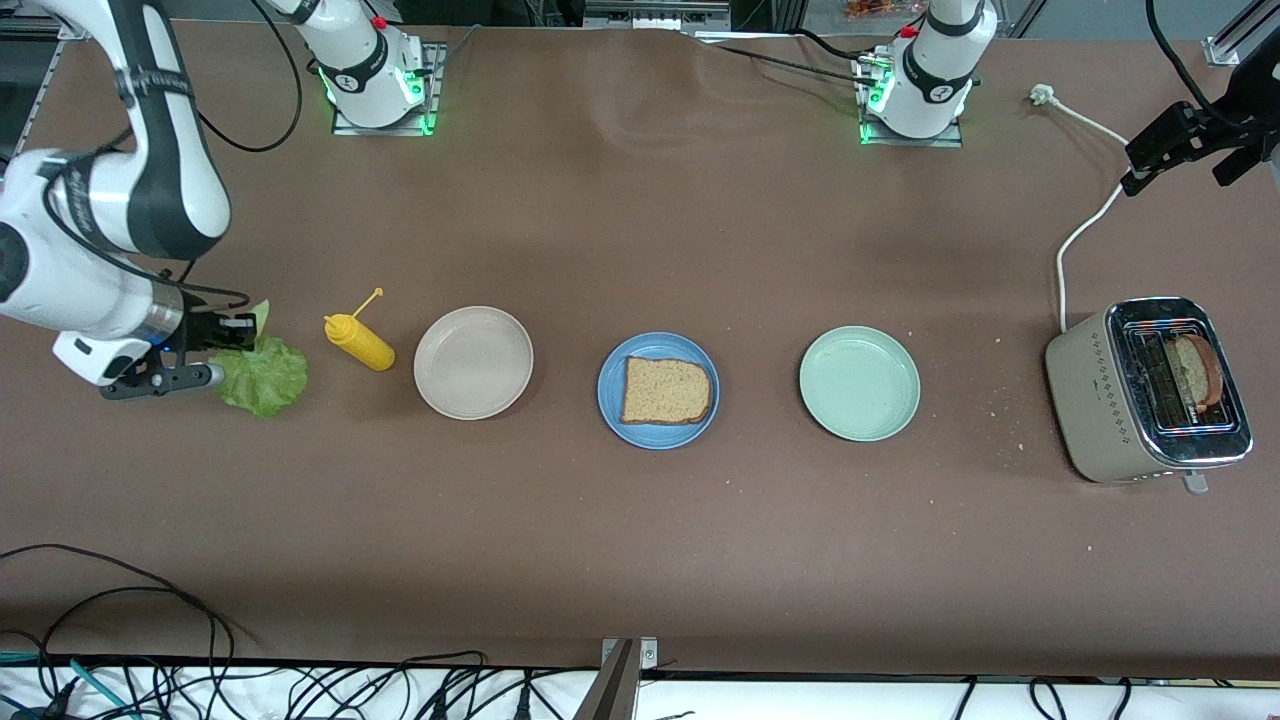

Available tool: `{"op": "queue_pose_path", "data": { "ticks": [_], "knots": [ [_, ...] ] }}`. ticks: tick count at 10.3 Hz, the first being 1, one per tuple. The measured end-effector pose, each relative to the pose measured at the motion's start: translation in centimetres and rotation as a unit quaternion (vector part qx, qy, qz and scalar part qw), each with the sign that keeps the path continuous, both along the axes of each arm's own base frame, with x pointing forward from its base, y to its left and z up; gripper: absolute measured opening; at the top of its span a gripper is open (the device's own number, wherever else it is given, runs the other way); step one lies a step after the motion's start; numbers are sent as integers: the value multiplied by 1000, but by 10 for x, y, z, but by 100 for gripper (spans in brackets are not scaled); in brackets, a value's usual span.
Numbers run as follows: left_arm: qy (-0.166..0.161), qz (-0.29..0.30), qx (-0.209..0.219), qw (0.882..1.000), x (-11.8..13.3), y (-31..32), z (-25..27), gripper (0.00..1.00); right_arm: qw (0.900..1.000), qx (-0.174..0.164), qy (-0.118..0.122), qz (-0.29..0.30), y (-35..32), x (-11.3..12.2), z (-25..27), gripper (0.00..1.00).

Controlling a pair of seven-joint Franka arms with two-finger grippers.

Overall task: Make sandwich in blue plate with both arms
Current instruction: 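Carry the lettuce leaf with the right gripper over the blue plate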

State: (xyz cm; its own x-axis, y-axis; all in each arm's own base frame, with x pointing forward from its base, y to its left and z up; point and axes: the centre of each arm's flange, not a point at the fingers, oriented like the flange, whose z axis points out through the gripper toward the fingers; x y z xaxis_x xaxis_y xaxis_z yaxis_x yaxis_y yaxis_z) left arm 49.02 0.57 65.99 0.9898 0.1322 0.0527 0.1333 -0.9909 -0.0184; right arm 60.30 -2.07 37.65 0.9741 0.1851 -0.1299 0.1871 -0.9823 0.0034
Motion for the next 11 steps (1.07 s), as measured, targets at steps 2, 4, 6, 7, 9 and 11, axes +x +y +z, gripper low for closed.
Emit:
{"op": "queue_pose_path", "data": {
  "ticks": [2,4,6,7,9,11],
  "knots": [
    [0,-1,0,1000,0,-1,0,100,1000,4,11,1,39,5,48,10],
    [0,-1,0,1000,0,-1,0,100,999,3,11,-34,99,3,59,10],
    [1,-2,0,1000,1,-2,-1,100,997,-1,5,-80,175,-5,48,10],
    [3,-2,0,1000,2,-2,-3,100,994,-1,-5,-106,220,-11,35,10],
    [8,-2,0,1000,5,-2,-8,100,985,3,-28,-170,321,-32,-3,10],
    [11,-3,0,1000,7,-3,-10,100,975,18,-43,-219,405,-55,-37,10]
  ]
}}
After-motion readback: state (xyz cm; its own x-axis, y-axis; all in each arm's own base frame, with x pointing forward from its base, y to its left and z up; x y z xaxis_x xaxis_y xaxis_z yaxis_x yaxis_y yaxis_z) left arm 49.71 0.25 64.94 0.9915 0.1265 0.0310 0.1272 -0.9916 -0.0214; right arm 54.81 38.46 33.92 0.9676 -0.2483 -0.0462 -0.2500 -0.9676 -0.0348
